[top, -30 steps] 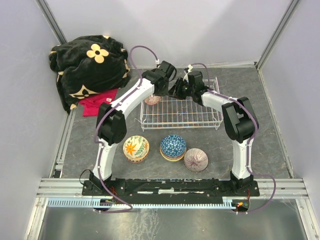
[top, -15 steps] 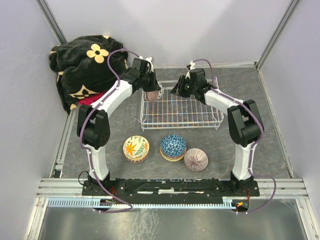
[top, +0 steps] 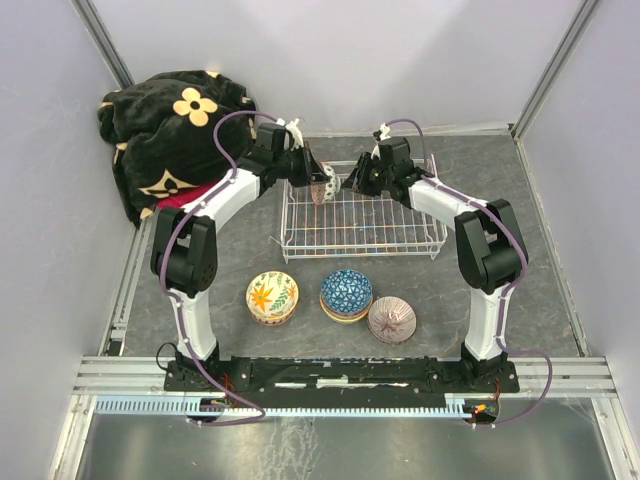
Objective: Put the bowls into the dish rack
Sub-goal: Pick up the bowl from the dish rack, then turn the bowl upside down on the dish rack, then move the dish rack to the center of the board, then pick up the bowl from the center of the board.
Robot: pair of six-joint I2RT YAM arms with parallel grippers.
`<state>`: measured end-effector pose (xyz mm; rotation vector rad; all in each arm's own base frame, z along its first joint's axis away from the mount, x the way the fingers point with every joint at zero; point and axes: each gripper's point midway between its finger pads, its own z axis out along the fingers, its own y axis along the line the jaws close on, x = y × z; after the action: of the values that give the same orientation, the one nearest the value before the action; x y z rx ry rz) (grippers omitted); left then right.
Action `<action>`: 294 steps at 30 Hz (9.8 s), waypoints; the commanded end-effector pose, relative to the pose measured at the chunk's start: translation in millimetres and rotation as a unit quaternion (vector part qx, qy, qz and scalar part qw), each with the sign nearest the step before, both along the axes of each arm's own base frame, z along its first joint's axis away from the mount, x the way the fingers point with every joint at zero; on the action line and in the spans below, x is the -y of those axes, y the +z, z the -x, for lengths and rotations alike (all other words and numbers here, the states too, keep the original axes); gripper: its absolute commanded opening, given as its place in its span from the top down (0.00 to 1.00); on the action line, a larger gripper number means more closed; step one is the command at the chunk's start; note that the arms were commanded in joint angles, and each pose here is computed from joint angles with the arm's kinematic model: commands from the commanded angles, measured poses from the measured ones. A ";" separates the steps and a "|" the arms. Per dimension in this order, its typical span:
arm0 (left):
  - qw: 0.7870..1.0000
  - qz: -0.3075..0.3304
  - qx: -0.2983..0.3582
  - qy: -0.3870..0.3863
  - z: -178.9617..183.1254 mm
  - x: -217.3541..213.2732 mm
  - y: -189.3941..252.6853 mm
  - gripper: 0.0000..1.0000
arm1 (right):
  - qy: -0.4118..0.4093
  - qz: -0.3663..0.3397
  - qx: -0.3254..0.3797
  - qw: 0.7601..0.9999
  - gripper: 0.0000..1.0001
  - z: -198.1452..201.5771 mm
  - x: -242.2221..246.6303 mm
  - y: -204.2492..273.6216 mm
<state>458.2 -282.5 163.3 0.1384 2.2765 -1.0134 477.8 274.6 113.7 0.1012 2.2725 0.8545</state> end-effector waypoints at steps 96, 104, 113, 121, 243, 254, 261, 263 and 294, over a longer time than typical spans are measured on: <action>0.962 -0.189 -0.156 0.120 -21.4 -140.0 -92.8 0.97 | 0.002 -0.017 0.061 0.998 0.49 -7.9 -33.6 23.7; 0.955 -0.205 -0.160 0.140 -19.6 -148.2 -91.1 0.96 | 0.008 -0.033 0.071 0.997 0.42 -7.2 -39.7 27.4; 0.952 -0.214 -0.161 0.150 -17.6 -152.9 -89.0 0.94 | -0.012 -0.041 0.088 0.995 0.27 -9.3 -36.2 31.7; 0.949 -0.220 -0.158 0.161 -18.8 -156.7 -82.9 0.85 | -0.009 -0.048 0.088 0.995 0.23 -10.3 -41.1 30.8; 0.943 -0.322 0.035 0.079 265.6 -65.7 19.1 0.19 | -0.080 0.252 0.130 0.956 0.00 158.8 150.9 137.2; 0.918 -0.390 -0.007 0.078 262.1 -66.1 -34.6 0.38 | -0.069 0.244 0.125 0.959 0.00 160.1 146.0 132.5; 0.910 -0.407 -0.015 0.079 263.6 -70.9 -47.9 0.52 | -0.066 0.242 0.125 0.960 0.00 160.0 144.2 131.5; 0.909 -0.409 -0.018 0.075 264.5 -69.6 -52.6 0.53 | -0.066 0.242 0.124 0.960 0.00 160.3 144.5 130.7; 0.936 -0.333 0.045 0.102 243.6 -50.0 29.5 0.97 | -0.058 0.234 0.129 0.962 0.01 157.4 138.7 127.3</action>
<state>195.8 -216.6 139.2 0.2988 2.5361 0.0423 314.2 133.5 230.7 -0.1065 2.1869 0.2085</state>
